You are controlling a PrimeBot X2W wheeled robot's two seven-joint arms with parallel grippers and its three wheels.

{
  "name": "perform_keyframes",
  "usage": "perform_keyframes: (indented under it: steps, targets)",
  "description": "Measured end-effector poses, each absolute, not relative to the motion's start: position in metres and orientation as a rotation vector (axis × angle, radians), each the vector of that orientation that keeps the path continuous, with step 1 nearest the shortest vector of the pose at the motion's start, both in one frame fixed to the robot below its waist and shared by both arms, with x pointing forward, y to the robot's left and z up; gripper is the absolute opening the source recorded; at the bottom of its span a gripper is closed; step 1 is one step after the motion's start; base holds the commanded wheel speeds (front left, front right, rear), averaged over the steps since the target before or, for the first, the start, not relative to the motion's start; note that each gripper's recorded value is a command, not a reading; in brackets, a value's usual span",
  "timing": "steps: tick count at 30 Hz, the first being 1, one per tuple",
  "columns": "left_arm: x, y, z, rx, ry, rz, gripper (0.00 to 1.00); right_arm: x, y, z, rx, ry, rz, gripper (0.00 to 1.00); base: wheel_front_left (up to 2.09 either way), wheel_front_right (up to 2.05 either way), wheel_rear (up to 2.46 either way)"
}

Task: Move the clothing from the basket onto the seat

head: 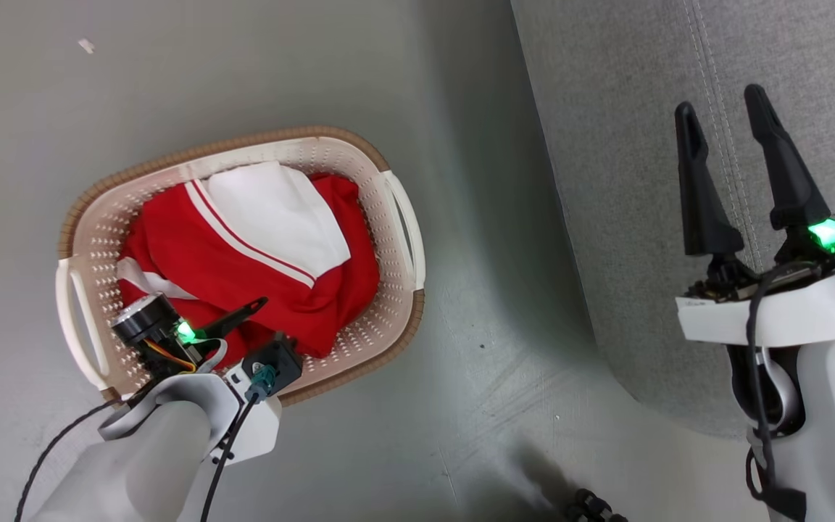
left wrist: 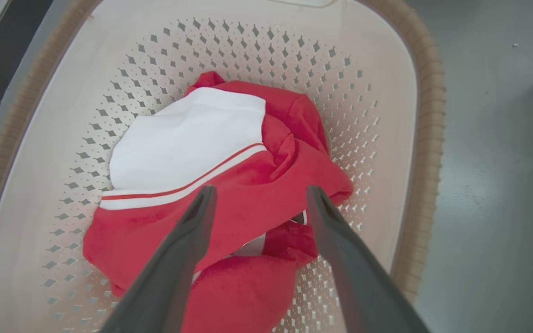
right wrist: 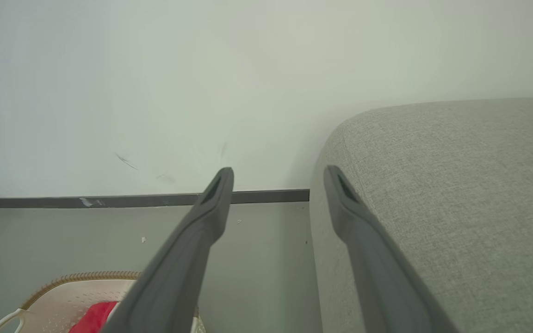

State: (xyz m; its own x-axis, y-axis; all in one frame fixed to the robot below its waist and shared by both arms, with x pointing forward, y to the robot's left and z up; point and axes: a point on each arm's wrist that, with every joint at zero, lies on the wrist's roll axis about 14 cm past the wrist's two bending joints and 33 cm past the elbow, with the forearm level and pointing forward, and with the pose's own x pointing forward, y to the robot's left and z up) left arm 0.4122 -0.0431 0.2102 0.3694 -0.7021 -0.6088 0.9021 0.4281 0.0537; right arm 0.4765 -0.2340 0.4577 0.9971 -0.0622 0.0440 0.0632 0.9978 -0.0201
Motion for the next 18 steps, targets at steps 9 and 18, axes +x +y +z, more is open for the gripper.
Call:
perform_keyframes:
  steps: [9, 18]
  targets:
    - [0.411, -0.045, 0.177, 0.522, 0.554, -1.169, 1.00, 0.499, -0.240, 0.463, -0.021, -0.089, -0.062, 1.00, 0.00, 0.00, 0.00]
    - [0.411, -0.048, 0.155, 0.604, 0.540, -1.244, 1.00, 0.508, -0.241, 0.456, -0.024, -0.087, -0.055, 1.00, 0.00, 0.00, 0.00]
